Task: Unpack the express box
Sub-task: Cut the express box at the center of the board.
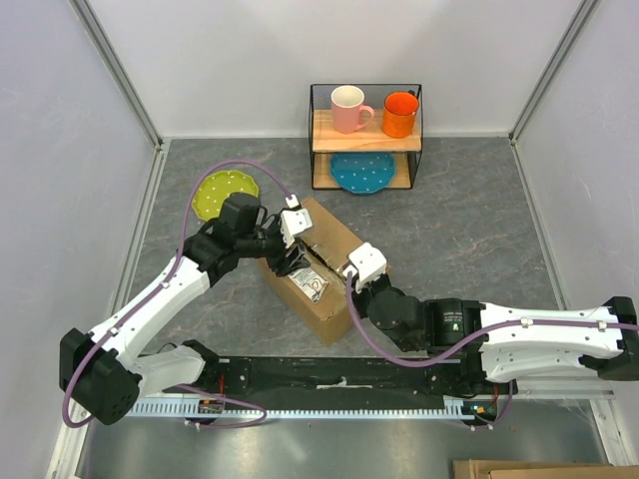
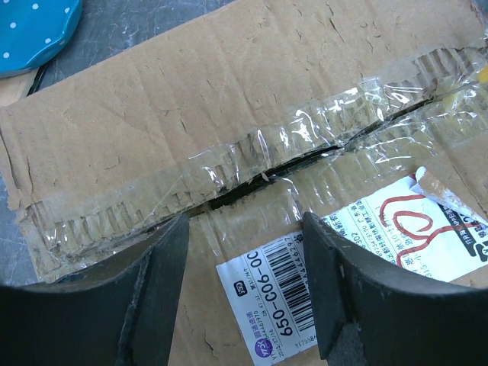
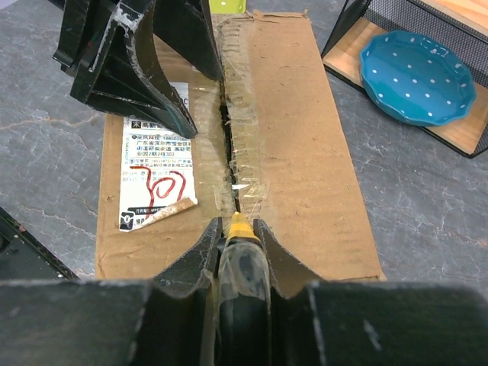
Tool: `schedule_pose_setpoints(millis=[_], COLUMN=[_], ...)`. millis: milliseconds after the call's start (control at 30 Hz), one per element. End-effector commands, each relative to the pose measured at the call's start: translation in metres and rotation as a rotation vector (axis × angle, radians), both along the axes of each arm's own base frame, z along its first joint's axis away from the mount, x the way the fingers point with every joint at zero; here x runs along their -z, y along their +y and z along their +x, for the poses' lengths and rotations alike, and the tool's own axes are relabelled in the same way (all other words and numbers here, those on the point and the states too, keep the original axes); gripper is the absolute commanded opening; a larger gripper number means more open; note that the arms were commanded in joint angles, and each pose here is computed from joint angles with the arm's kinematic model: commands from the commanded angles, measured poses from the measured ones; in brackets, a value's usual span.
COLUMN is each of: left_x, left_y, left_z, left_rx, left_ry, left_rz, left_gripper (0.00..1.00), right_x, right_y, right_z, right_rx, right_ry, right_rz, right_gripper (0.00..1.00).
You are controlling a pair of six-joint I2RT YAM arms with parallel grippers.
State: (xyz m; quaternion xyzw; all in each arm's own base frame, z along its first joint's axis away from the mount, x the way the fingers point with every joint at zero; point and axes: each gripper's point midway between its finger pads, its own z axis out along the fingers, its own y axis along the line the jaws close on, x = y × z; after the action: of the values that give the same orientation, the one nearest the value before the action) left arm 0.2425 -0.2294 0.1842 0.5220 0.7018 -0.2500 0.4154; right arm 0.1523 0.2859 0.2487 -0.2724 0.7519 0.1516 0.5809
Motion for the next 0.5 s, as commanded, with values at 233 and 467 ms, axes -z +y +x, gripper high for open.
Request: schedule_pose_setpoints(millis=[233,467], left_x=[0.063,0.060], left_y=[0.046,0.046], left_z=[0.010,0.006], left_rx=[-0.148,-0.140], left_ry=[0.053,0.054], left_rz=[0.246,0.238], left_gripper=[0.65,0.65], right_x=[-0.052,-0.038], right_y=[0.001,0.003], right_z=[-0.010,-0.009], right_rx=[-0.037,-0.038], right_ry=[-0.010,-0.011], right_rz=[0.137,0.080], right_gripper=[0.00,0.00])
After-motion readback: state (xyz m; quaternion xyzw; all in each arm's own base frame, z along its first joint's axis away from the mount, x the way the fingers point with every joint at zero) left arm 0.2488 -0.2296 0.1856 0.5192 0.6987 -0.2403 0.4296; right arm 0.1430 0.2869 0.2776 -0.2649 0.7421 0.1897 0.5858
